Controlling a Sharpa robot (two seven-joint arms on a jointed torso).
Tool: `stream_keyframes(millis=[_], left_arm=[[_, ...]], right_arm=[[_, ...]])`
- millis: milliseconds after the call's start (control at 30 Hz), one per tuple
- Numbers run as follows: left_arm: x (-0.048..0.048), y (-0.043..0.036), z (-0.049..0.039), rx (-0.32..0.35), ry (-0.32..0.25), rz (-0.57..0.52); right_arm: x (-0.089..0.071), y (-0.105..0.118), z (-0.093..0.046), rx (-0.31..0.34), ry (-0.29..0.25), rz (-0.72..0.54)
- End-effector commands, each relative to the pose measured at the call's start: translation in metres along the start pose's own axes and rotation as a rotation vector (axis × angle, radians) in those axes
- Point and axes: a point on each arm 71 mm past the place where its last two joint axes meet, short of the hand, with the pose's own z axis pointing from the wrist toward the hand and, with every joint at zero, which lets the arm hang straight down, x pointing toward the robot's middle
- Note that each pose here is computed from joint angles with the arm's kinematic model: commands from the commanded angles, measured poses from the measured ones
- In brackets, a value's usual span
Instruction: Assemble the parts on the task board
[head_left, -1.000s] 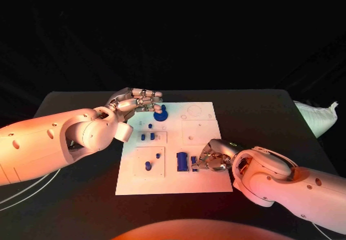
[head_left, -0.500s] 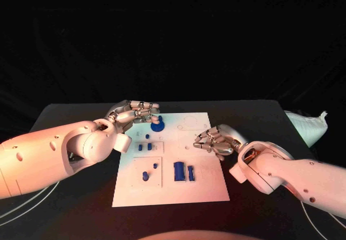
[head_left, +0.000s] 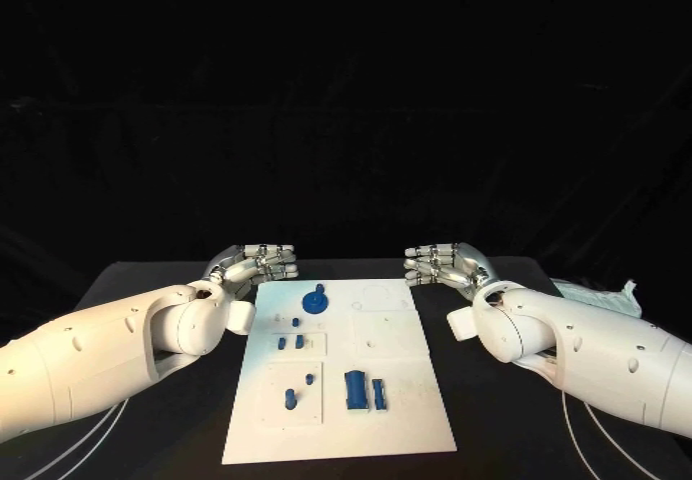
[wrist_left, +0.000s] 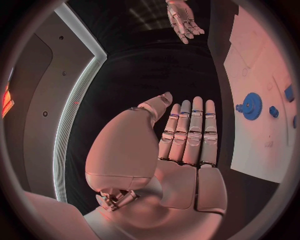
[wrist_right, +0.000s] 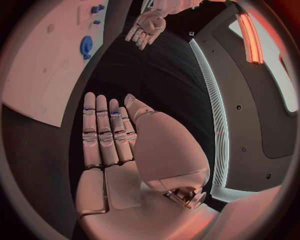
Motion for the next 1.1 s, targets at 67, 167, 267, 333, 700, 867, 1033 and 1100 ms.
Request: stream_keyframes(millis=[67,167,267,333,700,867,1033,1100], left_arm=[[-0.0026,0.0032,0.0036,0.057,-0.077,-0.030],[-0.0003,0.0061,0.0052,0.064,-0.085,-0.029],[0.0023,0.0079,0.0038,0.014,-0.041,-0.012],[0.0047,0.0080,0.0031,0.018,-0.047,-0.007],[0.0399,0.0072,-0.0115,0.087,-0.135,0.062],[0.0591,0.0044,-0.0221,0.132,-0.184,0.101],[0.0698,0.0022,-0.0290,0.159,-0.211,0.123],[0.0716,0.0018,-0.0302,0.163,-0.216,0.127]], right_arm=[[0.000,0.002,0.009,-0.065,0.044,0.102],[-0.003,-0.001,0.012,-0.067,0.034,0.097],[-0.002,-0.001,0.010,-0.026,-0.005,0.046],[-0.001,0.000,0.008,-0.030,-0.014,0.051],[0.020,0.014,-0.017,-0.066,-0.147,0.116],[0.029,0.019,-0.031,-0.065,-0.206,0.133],[0.033,0.022,-0.039,-0.061,-0.233,0.139],[0.033,0.022,-0.039,-0.060,-0.234,0.139]])
